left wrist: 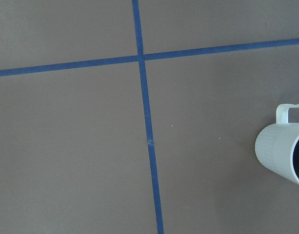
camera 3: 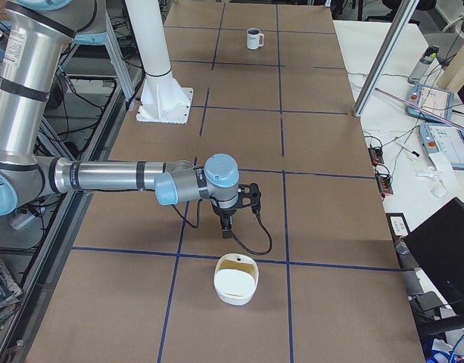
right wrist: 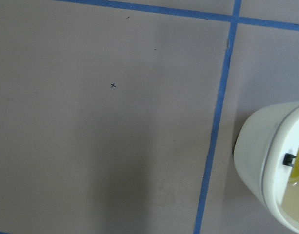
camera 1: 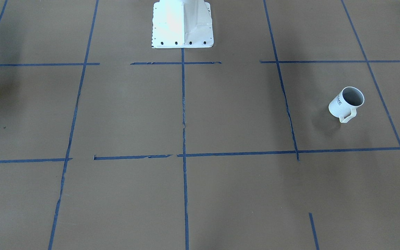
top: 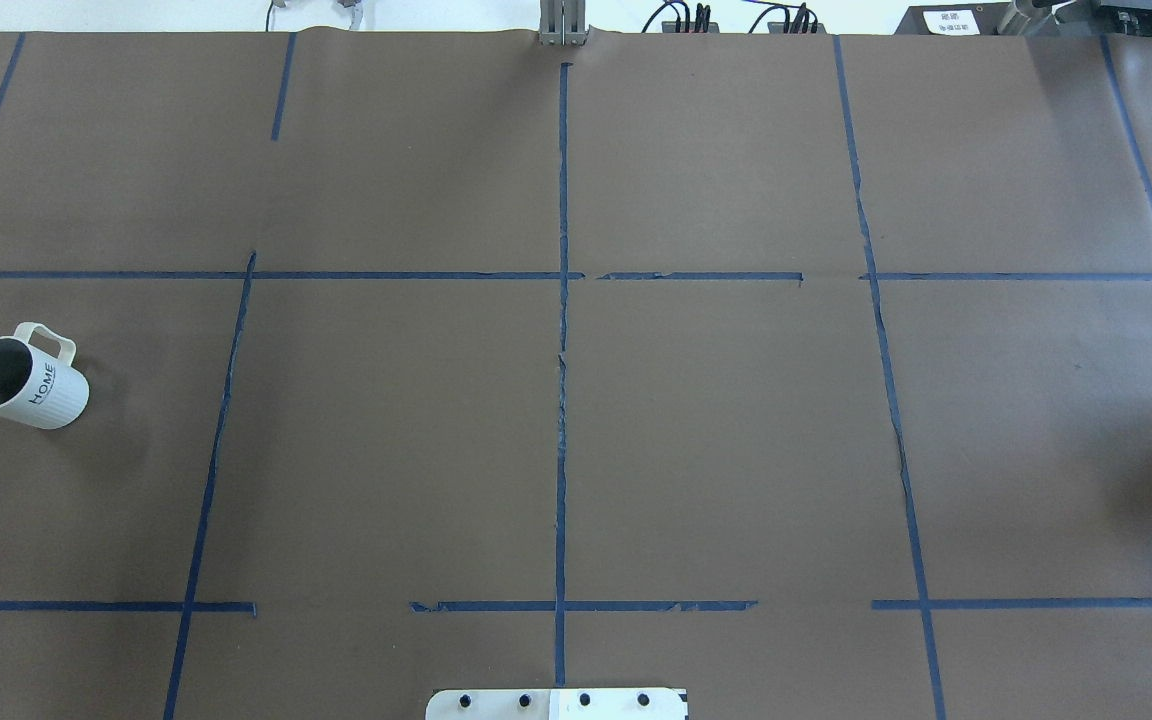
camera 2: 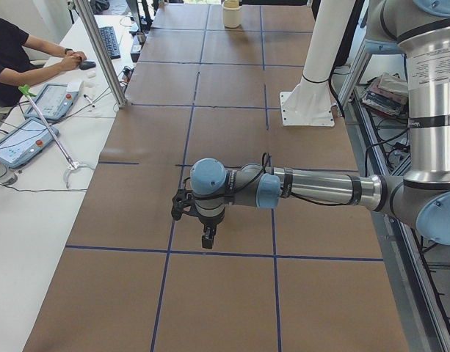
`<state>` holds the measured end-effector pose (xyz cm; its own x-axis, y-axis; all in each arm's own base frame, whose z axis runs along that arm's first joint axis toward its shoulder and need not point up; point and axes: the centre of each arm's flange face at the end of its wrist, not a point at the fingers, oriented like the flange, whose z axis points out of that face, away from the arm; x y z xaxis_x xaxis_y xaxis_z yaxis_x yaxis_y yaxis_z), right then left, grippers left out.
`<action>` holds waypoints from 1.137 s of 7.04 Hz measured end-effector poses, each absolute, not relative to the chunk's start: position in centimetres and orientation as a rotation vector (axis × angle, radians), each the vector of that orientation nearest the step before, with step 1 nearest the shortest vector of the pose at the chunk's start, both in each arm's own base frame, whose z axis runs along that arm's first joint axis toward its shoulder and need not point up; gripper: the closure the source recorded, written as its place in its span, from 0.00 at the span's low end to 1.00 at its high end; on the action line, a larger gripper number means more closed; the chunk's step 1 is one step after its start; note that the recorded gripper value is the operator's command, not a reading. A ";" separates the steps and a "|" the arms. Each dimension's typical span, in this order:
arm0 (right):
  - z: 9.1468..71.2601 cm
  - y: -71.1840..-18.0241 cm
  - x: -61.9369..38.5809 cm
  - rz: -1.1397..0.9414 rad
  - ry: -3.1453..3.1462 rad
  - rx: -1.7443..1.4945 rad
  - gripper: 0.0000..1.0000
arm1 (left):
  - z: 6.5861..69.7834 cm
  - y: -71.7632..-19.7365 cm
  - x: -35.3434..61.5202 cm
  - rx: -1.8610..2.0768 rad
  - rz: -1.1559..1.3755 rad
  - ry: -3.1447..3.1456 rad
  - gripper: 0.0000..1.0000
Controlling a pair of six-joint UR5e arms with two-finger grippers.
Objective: Left arm hands cup to right arm to dump lemon
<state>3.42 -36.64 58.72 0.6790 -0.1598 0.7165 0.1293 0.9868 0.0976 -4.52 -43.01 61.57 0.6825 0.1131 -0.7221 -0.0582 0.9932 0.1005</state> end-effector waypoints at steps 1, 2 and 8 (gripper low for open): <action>58.9 -36.5 4.3 -0.171 -0.810 0.040 0.00 | 61.7 -43.1 -4.5 0.069 0.095 0.814 0.00; 59.0 -36.4 4.8 -0.173 -0.803 0.043 0.00 | 61.4 -43.2 -4.5 0.068 0.095 0.814 0.00; 59.9 -36.6 5.2 -0.171 -0.785 0.034 0.00 | 59.8 -41.7 -5.0 -0.015 0.141 0.843 0.00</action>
